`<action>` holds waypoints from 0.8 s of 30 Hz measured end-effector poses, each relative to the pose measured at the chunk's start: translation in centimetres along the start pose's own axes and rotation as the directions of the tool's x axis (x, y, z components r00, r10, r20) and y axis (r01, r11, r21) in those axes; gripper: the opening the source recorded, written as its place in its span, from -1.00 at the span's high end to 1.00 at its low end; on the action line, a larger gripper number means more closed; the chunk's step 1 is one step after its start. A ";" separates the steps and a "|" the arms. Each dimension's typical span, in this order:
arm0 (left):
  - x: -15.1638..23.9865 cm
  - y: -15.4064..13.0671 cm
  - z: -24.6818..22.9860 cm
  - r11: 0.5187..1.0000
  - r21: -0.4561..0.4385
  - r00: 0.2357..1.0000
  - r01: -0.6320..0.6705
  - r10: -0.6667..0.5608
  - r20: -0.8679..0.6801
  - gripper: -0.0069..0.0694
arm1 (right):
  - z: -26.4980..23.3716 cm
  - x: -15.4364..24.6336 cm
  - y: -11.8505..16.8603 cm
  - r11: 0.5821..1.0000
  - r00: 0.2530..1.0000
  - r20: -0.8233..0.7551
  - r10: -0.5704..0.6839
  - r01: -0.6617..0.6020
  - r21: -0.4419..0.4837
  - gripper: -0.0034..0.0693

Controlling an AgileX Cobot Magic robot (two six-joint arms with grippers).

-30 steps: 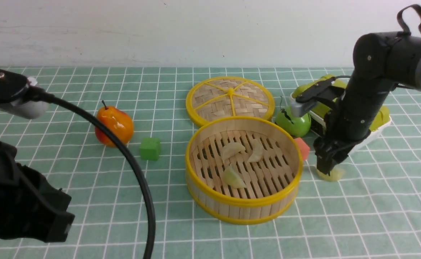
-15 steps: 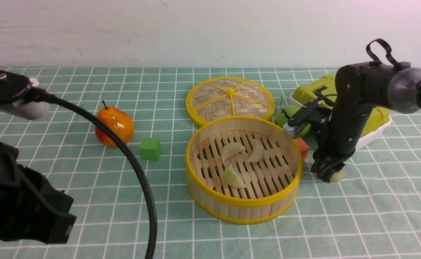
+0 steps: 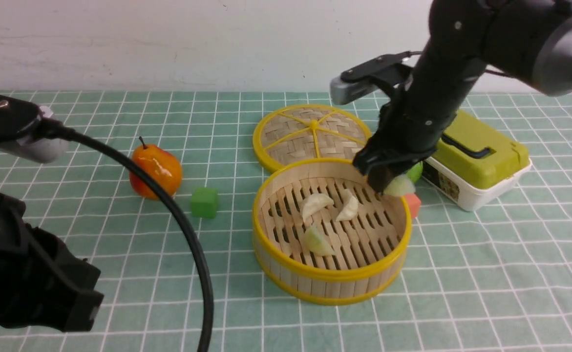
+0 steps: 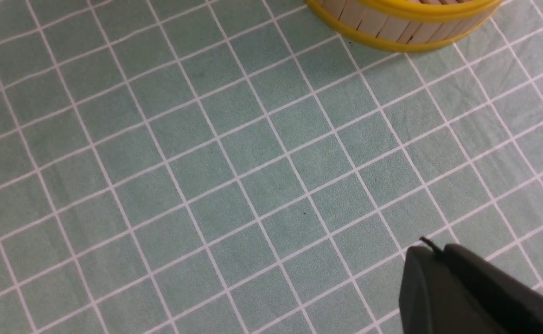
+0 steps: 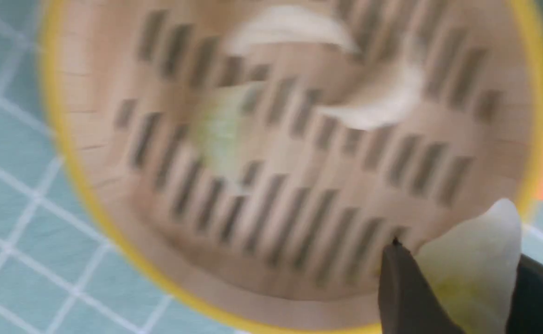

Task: Put the dumplings into the steamer on the table with the blue tablecloth.
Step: 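Place the dumpling in the bamboo steamer basket with the right gripper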

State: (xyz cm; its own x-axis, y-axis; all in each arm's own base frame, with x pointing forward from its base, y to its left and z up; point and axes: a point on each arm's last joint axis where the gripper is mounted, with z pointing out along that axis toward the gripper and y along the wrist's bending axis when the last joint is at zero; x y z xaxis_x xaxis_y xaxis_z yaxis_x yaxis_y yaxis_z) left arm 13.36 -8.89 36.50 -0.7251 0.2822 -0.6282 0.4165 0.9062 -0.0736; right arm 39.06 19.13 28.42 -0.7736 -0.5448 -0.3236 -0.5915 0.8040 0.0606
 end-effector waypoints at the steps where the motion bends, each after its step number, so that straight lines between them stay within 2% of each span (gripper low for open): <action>1: 0.0 0.0 0.0 1.000 0.000 1.000 0.000 0.000 0.000 0.77 | 0.7 -0.1 0.7 1.000 1.000 -0.008 -0.007 0.007 -0.008 0.33; 4: 0.0 0.0 0.0 1.000 -0.001 1.000 0.000 0.000 0.000 0.77 | 3.5 -0.6 2.0 1.000 0.999 -0.033 0.019 -0.019 -0.011 0.33; 12: 0.0 0.0 0.0 1.000 -0.005 1.000 -0.003 0.003 0.001 0.75 | 8.1 -0.6 2.0 0.993 0.990 -0.085 0.112 -0.108 0.052 0.32; 17: 0.0 0.0 0.0 1.000 -0.005 1.000 -0.003 0.003 0.001 0.74 | 9.3 -0.4 1.9 0.991 0.985 -0.114 0.126 -0.120 0.060 0.10; 19: 0.0 0.1 0.0 1.000 -0.008 1.000 -0.005 0.005 0.002 0.73 | 9.4 -0.3 1.9 0.990 0.983 -0.120 0.136 -0.129 0.061 -0.05; 22: 0.0 0.2 -0.1 1.000 -0.019 1.000 -0.010 0.010 0.000 0.72 | 8.8 -0.3 1.9 0.990 0.983 -0.127 0.136 -0.129 0.061 -0.13; 24: 0.4 0.5 -0.6 0.999 -0.041 1.000 -0.020 0.020 0.001 0.72 | 6.6 -0.3 2.1 0.990 0.985 -0.110 0.132 -0.126 0.064 -0.15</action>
State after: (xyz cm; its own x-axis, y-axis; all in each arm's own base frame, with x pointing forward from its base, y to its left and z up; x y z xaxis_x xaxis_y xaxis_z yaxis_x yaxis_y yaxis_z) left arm 12.98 -8.16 36.68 -0.7163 0.2997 -0.6301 0.4075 0.9127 -0.0291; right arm 39.54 22.51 22.45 -0.8653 -0.4565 -0.2070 -0.4737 0.8798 0.0402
